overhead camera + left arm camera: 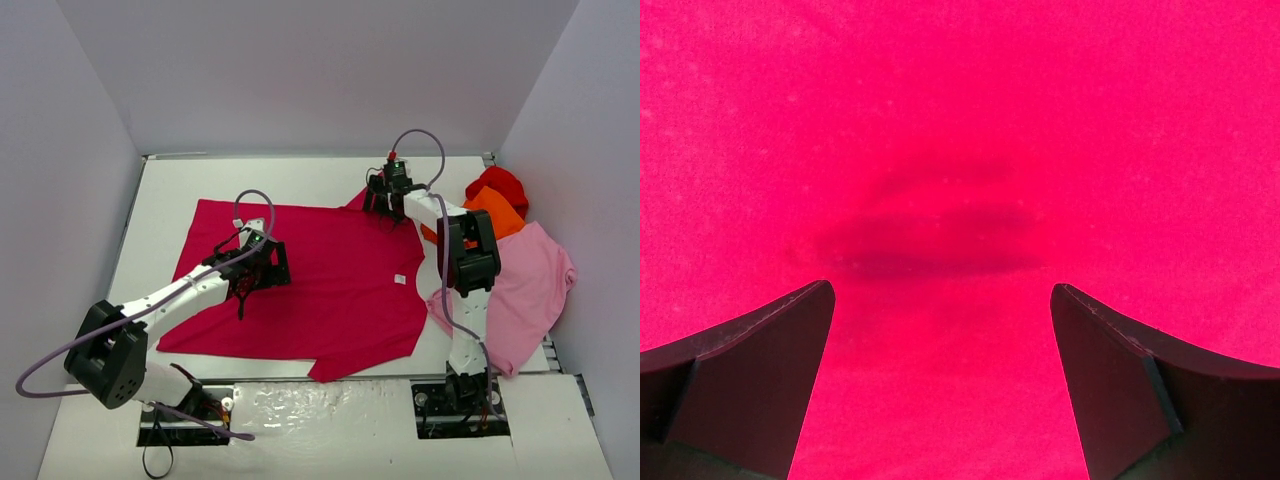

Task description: Fold and stack the t-shirts

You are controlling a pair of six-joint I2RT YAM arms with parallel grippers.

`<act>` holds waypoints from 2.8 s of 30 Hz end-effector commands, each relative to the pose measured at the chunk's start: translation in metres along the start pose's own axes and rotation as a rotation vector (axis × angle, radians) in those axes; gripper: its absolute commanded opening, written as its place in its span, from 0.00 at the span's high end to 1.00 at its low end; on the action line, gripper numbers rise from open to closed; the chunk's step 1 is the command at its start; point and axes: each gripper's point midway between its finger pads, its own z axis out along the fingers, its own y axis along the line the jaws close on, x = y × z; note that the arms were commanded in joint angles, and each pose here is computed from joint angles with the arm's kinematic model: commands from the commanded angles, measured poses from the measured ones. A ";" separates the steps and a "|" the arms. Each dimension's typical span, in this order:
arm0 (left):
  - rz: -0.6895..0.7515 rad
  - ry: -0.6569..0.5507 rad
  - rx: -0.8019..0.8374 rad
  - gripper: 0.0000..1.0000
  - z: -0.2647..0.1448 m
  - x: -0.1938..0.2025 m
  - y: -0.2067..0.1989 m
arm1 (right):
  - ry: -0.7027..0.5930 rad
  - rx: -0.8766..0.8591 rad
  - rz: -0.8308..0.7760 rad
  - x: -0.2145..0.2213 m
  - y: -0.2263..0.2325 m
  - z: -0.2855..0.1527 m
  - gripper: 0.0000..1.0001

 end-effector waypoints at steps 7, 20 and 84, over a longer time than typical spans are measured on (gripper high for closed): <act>-0.012 -0.066 0.064 0.12 -0.008 -0.021 -0.018 | -0.093 -0.096 0.168 -0.037 -0.018 -0.010 0.32; -0.014 -0.059 0.059 0.12 -0.004 -0.019 -0.018 | -0.124 -0.393 0.286 -0.053 0.020 -0.017 0.34; 0.004 -0.036 0.034 0.13 -0.002 -0.006 -0.009 | -0.102 -0.456 0.276 -0.047 0.029 -0.021 0.35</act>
